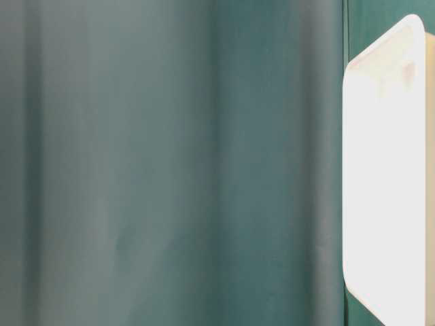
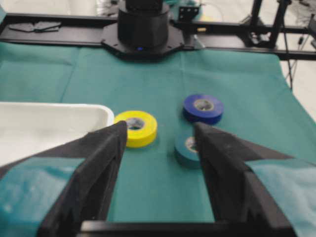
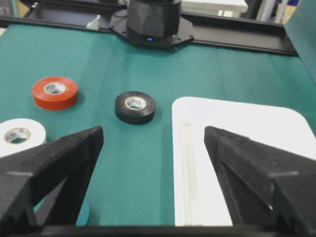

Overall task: Put the tape alternately from left to right into the white case.
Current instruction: 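Move the right gripper open toward the blue tape roll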

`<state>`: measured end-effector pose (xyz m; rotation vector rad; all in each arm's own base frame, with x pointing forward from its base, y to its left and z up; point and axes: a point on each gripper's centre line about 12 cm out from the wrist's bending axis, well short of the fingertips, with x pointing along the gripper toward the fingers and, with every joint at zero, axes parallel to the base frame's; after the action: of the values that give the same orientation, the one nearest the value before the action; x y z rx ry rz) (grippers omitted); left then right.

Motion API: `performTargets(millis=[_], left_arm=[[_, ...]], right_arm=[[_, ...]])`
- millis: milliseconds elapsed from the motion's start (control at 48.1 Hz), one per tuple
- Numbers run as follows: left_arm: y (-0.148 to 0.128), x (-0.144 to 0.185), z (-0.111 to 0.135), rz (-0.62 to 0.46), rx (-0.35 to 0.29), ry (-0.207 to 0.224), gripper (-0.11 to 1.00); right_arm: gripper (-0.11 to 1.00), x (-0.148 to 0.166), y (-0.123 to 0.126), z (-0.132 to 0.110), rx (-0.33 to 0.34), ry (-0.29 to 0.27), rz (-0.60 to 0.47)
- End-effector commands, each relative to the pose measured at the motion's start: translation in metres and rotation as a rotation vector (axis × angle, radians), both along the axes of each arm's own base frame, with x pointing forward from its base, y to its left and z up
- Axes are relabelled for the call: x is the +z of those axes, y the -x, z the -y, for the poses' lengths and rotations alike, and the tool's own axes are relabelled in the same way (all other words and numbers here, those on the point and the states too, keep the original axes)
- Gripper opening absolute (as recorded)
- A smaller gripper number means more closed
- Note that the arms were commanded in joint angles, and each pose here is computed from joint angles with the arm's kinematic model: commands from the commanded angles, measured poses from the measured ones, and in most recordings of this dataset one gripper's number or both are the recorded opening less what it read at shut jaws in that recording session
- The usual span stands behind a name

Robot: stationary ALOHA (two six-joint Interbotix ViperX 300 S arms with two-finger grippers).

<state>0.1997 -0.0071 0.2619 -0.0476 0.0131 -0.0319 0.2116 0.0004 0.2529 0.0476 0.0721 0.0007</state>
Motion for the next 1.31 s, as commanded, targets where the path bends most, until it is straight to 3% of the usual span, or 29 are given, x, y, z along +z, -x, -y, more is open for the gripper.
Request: performTargets(millis=[0,250,811,1290], left_arm=[[-0.002,0.004,0.000,0.012,0.000,0.002,0.60],[-0.004,-0.004,0.001,-0.071,-0.001,0.025,0.59],[-0.022,-0.032,-0.005,-0.368,0.043,0.086,0.59],[-0.021,-0.035,-0.005,-0.394,0.043,0.086,0.59]], right_arm=[[0.67,0.007,-0.003,0.000,0.000,0.000,0.018],[0.67,0.002,-0.009,0.000,-0.006,-0.058,-0.058],[0.67,-0.025,-0.034,0.000,-0.018,-0.068,-0.353],[0.67,-0.033,-0.033,0.000,-0.026,-0.084,-0.420]])
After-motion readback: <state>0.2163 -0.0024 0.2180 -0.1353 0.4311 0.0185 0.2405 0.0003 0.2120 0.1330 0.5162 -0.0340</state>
